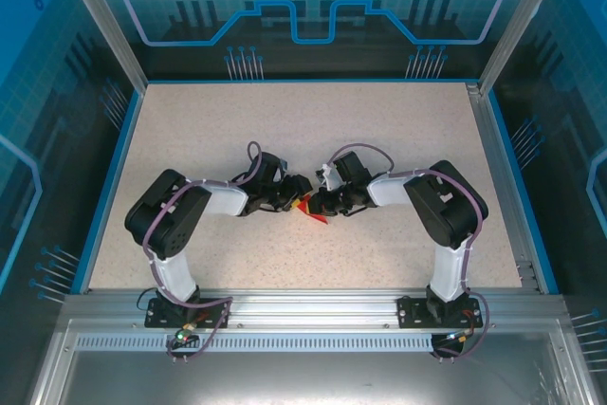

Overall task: Fold a paper plane with a square sheet of paper (pick it up from the middle)
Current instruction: Fold the wing for the fifth time at the center of the table.

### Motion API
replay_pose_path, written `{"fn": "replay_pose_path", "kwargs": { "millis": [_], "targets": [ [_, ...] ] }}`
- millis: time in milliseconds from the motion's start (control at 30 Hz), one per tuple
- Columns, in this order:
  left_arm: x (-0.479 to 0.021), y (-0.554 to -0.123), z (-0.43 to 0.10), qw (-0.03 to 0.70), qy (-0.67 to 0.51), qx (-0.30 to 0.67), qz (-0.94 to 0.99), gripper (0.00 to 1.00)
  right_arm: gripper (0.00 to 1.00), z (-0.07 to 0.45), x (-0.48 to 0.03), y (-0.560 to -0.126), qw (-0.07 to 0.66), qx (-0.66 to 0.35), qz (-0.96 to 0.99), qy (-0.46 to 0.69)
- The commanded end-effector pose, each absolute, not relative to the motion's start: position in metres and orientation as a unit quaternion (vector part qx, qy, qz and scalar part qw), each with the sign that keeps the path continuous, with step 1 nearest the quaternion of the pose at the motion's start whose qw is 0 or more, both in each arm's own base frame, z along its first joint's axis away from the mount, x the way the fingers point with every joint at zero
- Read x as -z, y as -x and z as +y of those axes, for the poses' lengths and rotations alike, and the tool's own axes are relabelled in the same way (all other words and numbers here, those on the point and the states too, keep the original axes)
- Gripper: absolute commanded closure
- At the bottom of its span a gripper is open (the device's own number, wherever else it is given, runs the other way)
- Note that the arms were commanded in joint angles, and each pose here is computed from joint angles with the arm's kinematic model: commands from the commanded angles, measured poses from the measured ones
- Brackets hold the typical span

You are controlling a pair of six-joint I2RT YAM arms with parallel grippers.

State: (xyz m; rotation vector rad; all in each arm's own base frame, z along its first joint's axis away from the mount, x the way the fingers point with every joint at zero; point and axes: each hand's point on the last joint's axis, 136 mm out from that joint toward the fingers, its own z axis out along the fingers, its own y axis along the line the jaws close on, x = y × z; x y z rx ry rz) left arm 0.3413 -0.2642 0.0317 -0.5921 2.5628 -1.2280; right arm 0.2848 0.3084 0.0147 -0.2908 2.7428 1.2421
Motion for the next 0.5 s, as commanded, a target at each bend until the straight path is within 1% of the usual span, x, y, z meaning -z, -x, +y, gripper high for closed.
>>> {"fn": "replay_pose_path", "kwargs": {
  "millis": [0,200,467],
  "targets": [
    [-0.002,-0.334,-0.255,0.102,0.214,0.387,0.891,0.52,0.87,0.3,0.011,-0.264,0.02,-0.378,0.921,0.087],
    [0.001,-0.33,-0.253,0.097,0.206,0.379,0.897,0.52,0.82,0.297,-0.015,-0.271,0.039,-0.381,0.92,0.088],
    [0.004,-0.327,-0.256,0.085,0.201,0.382,0.898,0.52,0.79,0.292,-0.042,-0.27,0.064,-0.39,0.913,0.099]
  ]
}}
